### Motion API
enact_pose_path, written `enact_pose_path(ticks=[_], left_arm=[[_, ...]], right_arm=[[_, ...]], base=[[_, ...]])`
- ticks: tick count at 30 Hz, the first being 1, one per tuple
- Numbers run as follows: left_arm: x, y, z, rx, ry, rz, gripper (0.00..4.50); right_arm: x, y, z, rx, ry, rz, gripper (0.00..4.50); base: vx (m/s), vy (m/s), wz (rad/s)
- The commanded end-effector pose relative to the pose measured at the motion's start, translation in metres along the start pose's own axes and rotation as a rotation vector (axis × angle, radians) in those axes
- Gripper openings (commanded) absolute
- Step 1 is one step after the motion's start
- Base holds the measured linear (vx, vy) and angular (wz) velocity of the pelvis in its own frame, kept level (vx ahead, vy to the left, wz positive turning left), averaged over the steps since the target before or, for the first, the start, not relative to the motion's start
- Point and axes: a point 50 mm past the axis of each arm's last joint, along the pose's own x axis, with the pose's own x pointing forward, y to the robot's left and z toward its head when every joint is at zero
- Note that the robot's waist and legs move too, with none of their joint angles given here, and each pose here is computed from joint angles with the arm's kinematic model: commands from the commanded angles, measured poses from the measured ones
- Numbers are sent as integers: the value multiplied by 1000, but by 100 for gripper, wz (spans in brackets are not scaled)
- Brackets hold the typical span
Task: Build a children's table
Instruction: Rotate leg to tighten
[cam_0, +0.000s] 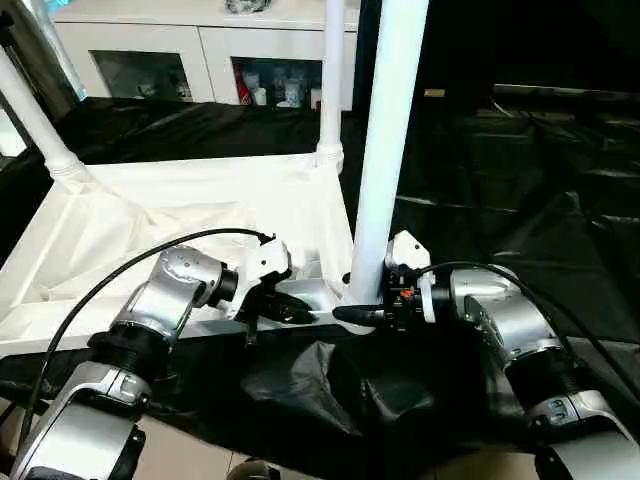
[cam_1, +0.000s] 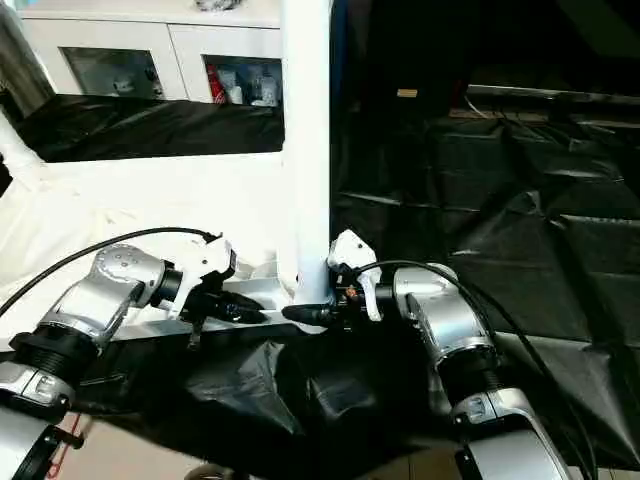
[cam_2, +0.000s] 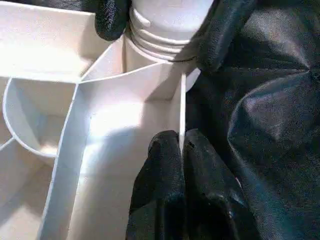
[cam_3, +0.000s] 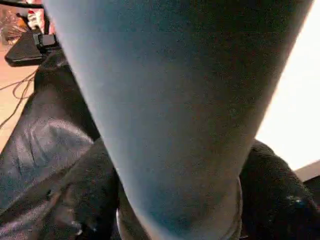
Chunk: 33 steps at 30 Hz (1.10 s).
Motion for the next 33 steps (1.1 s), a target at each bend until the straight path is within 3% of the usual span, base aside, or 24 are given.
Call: enact_pose_path(ticks=[1, 4, 8, 13, 16, 18, 20, 22, 23, 28, 33], left_arm=[[11, 4, 22, 37, -90, 47, 0], [14, 10, 28, 9, -119, 117, 0], [25, 26, 45, -75, -189, 299, 0], [36, 34, 55, -122, -218, 399, 0], [42, 32, 61, -109, -232, 396, 0], [44, 31, 62, -101, -232, 381, 0], [45, 29, 59, -79, -212, 359, 0], [44, 28, 56, -65, -201, 344, 0], [42, 27, 53, -51, -193, 322, 0], [32, 18, 45, -8, -181, 218, 0], [27, 11, 41, 34, -171, 126, 0]], right_arm=[[28, 14, 1, 6, -22, 66, 276], [35, 8, 0, 47, -39, -57, 270], [54, -10, 0, 178, -90, -402, 267], [70, -15, 7, 277, -141, -547, 267], [84, -7, 16, 229, -164, -463, 267], [87, -4, 19, 222, -181, -431, 337], [87, -1, 20, 211, -190, -370, 339], [83, -1, 18, 194, -171, -337, 350], [78, -1, 17, 144, -143, -305, 367], [51, 1, 11, 38, -91, -155, 367], [34, 0, 6, 14, -63, -92, 367]], base=[[0, 0, 0], [0, 0, 0], [0, 0, 0], [0, 0, 0], [0, 0, 0], [0, 0, 0], [0, 0, 0], [0, 0, 0], [0, 0, 0], [0, 0, 0], [0, 0, 0]])
